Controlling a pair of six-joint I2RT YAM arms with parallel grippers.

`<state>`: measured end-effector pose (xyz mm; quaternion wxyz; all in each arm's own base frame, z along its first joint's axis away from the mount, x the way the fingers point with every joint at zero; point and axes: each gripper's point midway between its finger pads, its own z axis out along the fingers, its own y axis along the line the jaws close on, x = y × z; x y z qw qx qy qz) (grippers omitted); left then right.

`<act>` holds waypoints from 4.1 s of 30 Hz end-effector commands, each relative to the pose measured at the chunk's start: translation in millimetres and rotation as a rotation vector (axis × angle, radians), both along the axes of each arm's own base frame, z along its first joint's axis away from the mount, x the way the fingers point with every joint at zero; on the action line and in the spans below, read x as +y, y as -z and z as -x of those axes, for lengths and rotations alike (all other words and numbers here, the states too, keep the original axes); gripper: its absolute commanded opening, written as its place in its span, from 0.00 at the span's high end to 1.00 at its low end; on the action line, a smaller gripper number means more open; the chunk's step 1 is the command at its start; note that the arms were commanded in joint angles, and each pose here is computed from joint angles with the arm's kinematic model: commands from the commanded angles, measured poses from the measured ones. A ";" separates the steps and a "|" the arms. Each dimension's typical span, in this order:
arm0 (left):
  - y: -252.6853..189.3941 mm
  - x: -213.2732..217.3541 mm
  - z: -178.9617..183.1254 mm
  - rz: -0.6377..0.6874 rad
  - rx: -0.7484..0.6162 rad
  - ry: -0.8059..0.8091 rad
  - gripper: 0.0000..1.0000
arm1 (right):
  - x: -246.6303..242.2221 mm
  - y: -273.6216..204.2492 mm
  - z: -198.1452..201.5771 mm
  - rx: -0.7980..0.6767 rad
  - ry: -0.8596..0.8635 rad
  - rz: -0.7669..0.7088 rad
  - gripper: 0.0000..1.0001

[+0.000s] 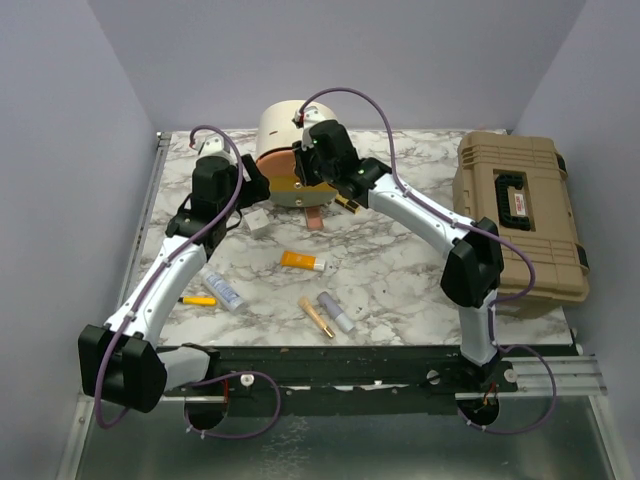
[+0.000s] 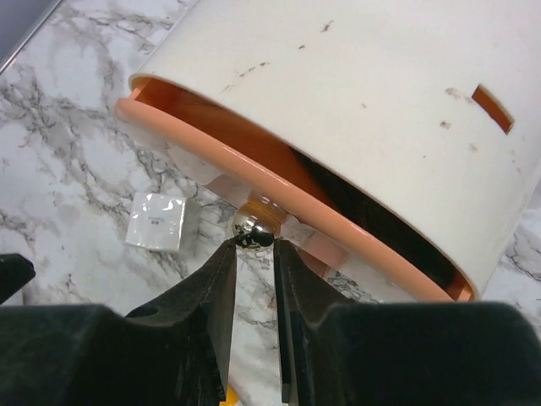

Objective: Organize the makeup
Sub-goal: Close the drawer in the storage box, then open the drawer in the storage box.

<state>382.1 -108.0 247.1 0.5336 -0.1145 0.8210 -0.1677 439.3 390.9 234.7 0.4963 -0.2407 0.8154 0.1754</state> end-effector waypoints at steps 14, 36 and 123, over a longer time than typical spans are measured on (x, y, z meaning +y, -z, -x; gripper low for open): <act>22.2 -31.7 2.5 0.059 0.038 0.173 0.24 | -8.5 -2.4 -29.0 -0.039 0.133 -0.032 0.72; 44.2 -76.5 -12.0 0.201 -0.082 0.281 0.24 | -62.9 -124.5 -16.2 -0.189 0.200 -0.152 0.18; 59.9 -97.7 -114.8 0.315 -0.162 0.195 0.61 | -24.8 5.2 -72.4 0.432 -0.136 -0.483 0.38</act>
